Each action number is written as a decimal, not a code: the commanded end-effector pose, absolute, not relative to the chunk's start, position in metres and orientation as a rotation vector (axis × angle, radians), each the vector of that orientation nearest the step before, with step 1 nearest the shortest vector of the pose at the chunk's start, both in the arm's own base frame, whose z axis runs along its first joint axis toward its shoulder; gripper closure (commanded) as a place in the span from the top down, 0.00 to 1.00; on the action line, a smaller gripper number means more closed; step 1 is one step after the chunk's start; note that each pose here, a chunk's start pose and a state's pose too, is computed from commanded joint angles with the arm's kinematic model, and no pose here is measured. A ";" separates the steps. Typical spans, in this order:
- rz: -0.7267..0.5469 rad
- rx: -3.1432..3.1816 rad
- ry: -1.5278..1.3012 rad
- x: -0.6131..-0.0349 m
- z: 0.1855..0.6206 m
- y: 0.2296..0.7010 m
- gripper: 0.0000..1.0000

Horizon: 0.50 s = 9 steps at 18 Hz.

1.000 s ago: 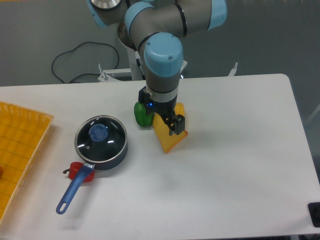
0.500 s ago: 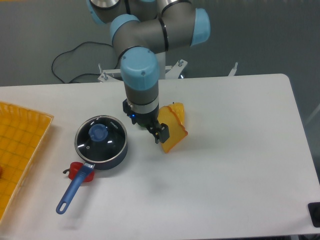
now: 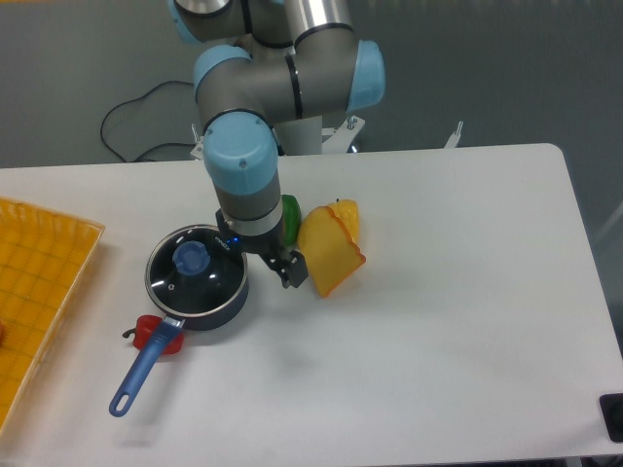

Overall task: Open the lid
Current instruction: 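Swing the gripper past the pepper toward the blue lid knob of the saucepan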

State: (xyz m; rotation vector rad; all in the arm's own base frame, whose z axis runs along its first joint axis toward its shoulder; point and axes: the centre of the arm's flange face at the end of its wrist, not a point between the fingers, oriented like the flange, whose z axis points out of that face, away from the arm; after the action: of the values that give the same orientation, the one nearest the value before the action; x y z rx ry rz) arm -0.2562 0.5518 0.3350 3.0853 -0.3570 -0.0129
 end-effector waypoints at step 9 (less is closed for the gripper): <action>-0.034 3.095 -0.408 -0.235 0.339 0.563 1.00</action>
State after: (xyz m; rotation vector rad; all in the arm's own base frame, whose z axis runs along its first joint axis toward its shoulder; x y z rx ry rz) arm -0.2347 0.5628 0.3391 3.0950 -0.4081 -0.0336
